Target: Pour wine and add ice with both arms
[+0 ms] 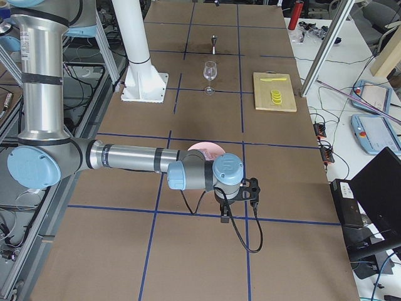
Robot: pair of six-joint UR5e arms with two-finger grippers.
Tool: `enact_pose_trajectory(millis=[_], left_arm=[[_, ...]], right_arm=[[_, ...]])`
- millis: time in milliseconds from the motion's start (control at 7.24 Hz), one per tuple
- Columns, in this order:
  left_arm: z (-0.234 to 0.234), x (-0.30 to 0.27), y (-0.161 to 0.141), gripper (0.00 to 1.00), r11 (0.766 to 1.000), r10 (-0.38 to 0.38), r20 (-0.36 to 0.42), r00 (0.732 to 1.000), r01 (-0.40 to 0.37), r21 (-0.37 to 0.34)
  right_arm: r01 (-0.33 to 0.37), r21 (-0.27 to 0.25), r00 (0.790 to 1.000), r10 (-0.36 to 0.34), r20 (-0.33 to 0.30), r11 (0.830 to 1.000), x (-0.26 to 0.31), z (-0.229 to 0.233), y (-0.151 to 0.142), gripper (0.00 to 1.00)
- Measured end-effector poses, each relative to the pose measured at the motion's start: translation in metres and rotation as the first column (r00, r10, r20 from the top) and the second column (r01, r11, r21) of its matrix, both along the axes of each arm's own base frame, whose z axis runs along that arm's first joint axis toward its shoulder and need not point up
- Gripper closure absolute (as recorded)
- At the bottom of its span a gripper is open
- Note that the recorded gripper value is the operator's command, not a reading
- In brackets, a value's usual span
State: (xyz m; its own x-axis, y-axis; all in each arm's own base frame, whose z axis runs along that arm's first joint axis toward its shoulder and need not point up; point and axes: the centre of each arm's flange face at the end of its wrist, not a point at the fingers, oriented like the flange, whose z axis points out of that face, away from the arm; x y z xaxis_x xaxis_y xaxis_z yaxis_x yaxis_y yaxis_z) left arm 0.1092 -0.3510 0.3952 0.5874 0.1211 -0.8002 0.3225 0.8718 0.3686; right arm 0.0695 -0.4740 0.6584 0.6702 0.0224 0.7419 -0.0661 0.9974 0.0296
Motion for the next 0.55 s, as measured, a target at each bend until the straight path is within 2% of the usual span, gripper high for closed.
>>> enact_pose_trajectory(millis=[276, 414, 552], left_arm=[[0.000, 0.025, 0.015, 0.00, 0.998, -0.017, 0.019, 1.000, 0.015, 0.062], [-0.003, 0.042, 0.022, 0.00, 0.997, -0.024, 0.019, 1.000, 0.023, 0.068], [-0.004, 0.065, 0.030, 0.01, 0.998, -0.052, 0.001, 0.999, 0.052, 0.036]], right_arm=[[0.000, 0.004, 1.000, 0.000, 0.002, 1.000, 0.000, -0.001, -0.001, 0.00], [0.000, 0.007, 1.000, -0.001, 0.002, 1.000, 0.000, -0.002, -0.001, 0.00], [0.001, 0.010, 1.000, -0.001, 0.002, 1.000, 0.000, -0.003, -0.002, 0.00]])
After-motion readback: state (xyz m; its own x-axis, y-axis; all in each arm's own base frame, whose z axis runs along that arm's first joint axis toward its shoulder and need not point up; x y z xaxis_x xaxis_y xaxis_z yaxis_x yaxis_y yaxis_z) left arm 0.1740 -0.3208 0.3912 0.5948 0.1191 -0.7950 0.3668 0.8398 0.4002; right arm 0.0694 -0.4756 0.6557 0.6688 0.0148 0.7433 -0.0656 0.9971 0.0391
